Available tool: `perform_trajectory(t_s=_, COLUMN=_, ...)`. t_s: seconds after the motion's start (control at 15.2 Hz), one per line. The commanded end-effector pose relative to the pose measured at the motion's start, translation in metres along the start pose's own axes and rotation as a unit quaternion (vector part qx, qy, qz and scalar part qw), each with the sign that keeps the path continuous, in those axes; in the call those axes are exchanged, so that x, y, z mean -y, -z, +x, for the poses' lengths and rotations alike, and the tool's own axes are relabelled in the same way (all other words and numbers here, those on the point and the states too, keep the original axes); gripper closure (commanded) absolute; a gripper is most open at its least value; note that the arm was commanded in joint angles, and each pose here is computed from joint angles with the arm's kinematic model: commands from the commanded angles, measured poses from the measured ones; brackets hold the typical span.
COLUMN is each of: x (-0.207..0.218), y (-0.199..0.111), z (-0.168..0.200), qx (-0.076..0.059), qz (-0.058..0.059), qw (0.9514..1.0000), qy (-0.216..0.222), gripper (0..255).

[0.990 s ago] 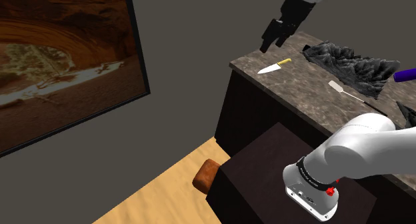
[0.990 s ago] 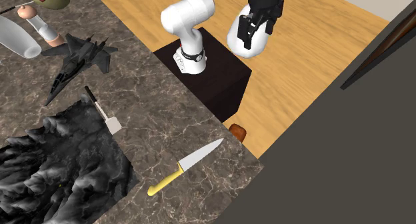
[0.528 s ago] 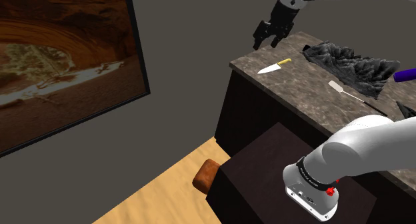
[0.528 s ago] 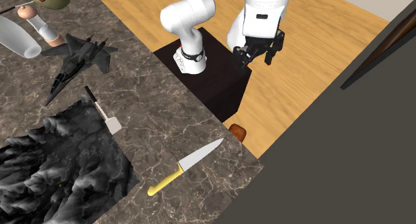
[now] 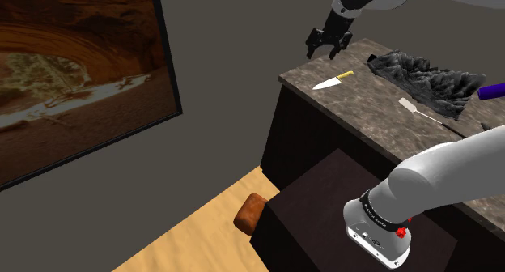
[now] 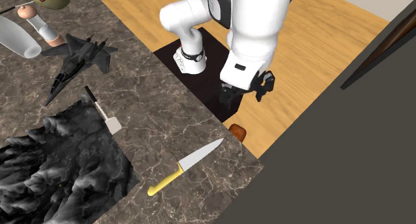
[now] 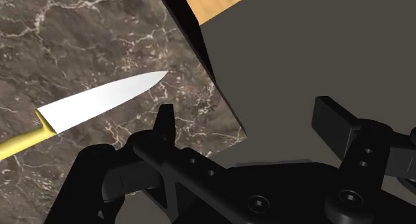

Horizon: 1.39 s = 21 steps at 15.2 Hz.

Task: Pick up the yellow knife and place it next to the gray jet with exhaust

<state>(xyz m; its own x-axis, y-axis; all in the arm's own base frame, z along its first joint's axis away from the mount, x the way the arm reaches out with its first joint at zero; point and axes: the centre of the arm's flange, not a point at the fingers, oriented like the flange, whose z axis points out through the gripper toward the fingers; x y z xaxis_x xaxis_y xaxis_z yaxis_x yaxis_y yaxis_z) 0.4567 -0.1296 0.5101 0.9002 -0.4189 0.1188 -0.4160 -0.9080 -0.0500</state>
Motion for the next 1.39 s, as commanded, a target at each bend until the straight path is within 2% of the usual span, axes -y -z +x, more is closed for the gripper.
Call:
perform_trajectory(t_s=0.0, x=-0.018, y=-0.010, z=0.016, qx=0.001, qz=-0.004, qw=0.9995, qy=-0.031, gripper=0)
perform_trajectory(t_s=0.33, x=-0.062, y=-0.041, z=0.052, qx=0.004, qz=-0.014, qw=0.9942, qy=-0.107, gripper=0)
perform_trajectory(t_s=0.66, x=-0.112, y=-0.071, z=0.080, qx=0.007, qz=-0.024, qw=0.9830, qy=-0.182, gripper=0)
perform_trajectory(t_s=0.99, x=-0.166, y=-0.100, z=0.101, qx=0.010, qz=-0.033, qw=0.9662, qy=-0.256, gripper=0)
perform_trajectory(t_s=1.32, x=-0.223, y=-0.128, z=0.113, qx=0.013, qz=-0.042, qw=0.9437, qy=-0.328, gripper=0)
